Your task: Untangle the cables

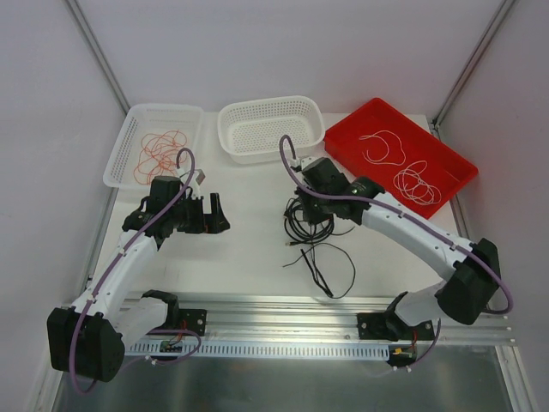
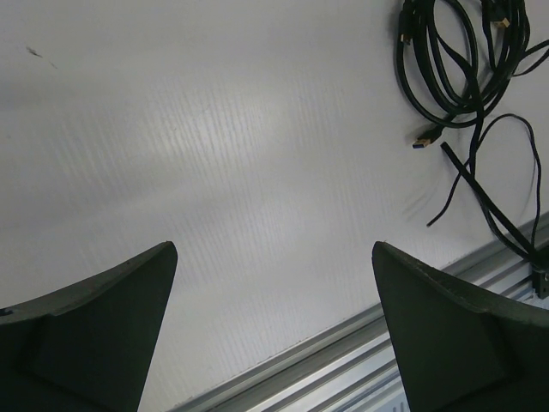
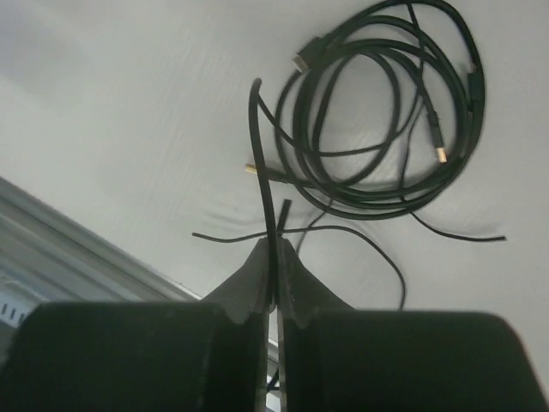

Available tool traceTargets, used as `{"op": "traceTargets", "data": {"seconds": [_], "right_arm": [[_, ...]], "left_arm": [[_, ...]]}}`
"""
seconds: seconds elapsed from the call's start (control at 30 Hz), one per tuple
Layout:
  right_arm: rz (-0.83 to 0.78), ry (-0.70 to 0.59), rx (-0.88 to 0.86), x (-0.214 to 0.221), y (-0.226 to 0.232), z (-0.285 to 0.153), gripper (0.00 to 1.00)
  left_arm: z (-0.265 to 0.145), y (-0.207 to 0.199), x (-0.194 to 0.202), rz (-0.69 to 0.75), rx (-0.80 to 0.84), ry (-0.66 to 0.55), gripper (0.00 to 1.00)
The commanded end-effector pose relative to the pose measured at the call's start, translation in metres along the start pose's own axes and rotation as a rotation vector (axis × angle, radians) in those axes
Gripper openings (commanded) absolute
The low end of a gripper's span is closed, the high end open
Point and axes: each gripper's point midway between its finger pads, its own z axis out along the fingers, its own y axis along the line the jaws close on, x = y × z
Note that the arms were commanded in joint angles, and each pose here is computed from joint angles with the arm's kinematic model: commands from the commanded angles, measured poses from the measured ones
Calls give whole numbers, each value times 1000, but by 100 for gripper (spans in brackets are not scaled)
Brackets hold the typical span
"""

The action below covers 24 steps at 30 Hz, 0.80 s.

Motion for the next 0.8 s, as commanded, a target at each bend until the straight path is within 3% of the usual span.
{"op": "traceTargets", "data": {"seconds": [0.0, 0.1, 0.2, 0.37, 0.47, 0.6, 0.77], "right_arm": [[62, -242, -253, -44, 44, -52, 1], [146, -358, -197, -73, 34, -74, 1], [243, -394, -183, -83, 32, -80, 1], [404, -497, -294, -101, 48, -88, 1], [473, -563, -326, -110, 50, -99, 1], [522, -614, -348, -115, 50, -114, 1], [560, -647, -405, -112, 52, -130, 1]], "left_arm": [[-9, -14, -9, 42, 72, -35, 99], [-18, -33, -18, 64, 160, -86, 99], [-34, -62, -30, 73, 262, -170, 99], [-66, -119, -50, 35, 426, -290, 99], [-71, -148, -45, 38, 489, -283, 99], [-60, -183, -28, 93, 532, -260, 99], [-28, -212, -12, 179, 462, -270, 97]]}}
